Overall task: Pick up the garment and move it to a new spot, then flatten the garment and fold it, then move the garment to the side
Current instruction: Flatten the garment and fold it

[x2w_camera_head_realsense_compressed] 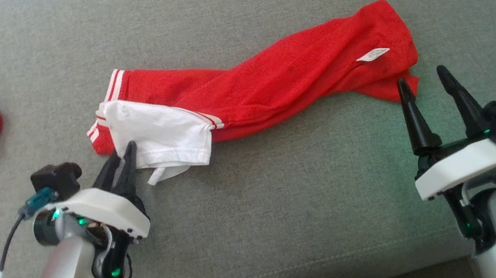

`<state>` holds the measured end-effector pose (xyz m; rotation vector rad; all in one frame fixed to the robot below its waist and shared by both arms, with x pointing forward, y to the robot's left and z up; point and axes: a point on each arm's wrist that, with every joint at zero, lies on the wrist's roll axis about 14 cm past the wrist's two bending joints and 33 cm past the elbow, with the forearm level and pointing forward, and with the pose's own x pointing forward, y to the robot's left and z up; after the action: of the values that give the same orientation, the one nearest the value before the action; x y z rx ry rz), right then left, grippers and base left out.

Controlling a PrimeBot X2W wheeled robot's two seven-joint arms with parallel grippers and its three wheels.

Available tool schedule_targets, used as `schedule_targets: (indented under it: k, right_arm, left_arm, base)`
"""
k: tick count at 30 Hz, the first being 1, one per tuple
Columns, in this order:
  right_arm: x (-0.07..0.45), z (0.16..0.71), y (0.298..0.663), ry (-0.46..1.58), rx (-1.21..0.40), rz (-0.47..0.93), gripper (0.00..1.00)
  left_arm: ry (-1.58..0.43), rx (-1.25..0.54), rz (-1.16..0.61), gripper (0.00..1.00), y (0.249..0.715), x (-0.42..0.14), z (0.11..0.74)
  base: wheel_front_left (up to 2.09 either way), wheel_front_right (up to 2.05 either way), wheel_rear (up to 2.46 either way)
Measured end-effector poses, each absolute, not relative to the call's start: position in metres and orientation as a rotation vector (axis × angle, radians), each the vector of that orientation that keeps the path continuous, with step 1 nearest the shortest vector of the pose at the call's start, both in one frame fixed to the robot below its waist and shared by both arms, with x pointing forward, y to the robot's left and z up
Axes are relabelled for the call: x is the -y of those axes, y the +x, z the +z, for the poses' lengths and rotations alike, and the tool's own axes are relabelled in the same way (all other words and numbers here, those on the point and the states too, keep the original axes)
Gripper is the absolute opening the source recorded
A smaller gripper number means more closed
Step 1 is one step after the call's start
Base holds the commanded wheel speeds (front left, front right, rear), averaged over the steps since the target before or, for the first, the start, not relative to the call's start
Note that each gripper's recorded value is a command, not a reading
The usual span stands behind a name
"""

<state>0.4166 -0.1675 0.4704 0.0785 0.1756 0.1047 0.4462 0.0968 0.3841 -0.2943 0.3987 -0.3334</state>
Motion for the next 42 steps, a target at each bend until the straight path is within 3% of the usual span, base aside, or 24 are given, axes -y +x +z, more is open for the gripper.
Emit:
schedule_targets:
  k: [1, 2, 12, 16, 25, 31, 32, 33, 34, 42]
  right_arm:
    - [0.168, 0.471, 0.417, 0.08, -0.173, 0.104, 1.0]
    - [0.168, 0.472, 0.417, 0.08, -0.172, 0.103, 1.0]
    - [0.193, 0.456, 0.418, 0.084, -0.232, 0.028, 1.0]
    - [0.206, 0.448, 0.433, 0.083, -0.272, 0.01, 1.0]
    - [0.21, 0.417, 0.474, 0.099, -0.426, 0.04, 1.0]
    - [0.193, 0.392, 0.482, 0.132, -0.545, 0.096, 1.0]
    - [0.191, 0.39, 0.482, 0.133, -0.552, 0.102, 0.51]
    - [0.19, 0.389, 0.481, 0.135, -0.555, 0.108, 0.4]
    - [0.189, 0.389, 0.481, 0.142, -0.553, 0.112, 0.0]
    - [0.191, 0.426, 0.493, 0.108, -0.4, 0.142, 0.0]
  left_arm:
    - [-0.292, -0.396, -0.329, 0.03, 0.445, -0.098, 0.385]
    - [-0.291, -0.392, -0.326, 0.0, 0.444, -0.098, 0.385]
    - [-0.257, -0.337, -0.311, 0.0, 0.441, -0.104, 0.4]
    - [-0.251, -0.316, -0.319, 0.0, 0.443, -0.102, 0.406]
    - [-0.248, -0.328, -0.315, 0.0, 0.445, -0.105, 0.401]
    - [-0.244, -0.322, -0.307, 0.0, 0.449, -0.109, 0.401]
    - [-0.242, -0.323, -0.306, 0.0, 0.449, -0.109, 0.401]
    - [-0.24, -0.323, -0.305, 0.0, 0.449, -0.11, 0.401]
    - [-0.24, -0.321, -0.304, 0.0, 0.449, -0.11, 0.401]
    - [-0.216, -0.184, -0.285, 0.0, 0.463, -0.116, 0.436]
  base:
    - [0.0, 0.0, 0.0]
    - [0.0, 0.0, 0.0]
    - [0.0, 0.0, 0.0]
    - [0.0, 0.0, 0.0]
    - [0.0, 0.0, 0.0]
    - [0.0, 0.0, 0.0]
    - [0.0, 0.0, 0.0]
    - [0.0, 0.0, 0.0]
    - [0.0, 0.0, 0.0]
    - [0.0, 0.0, 0.0]
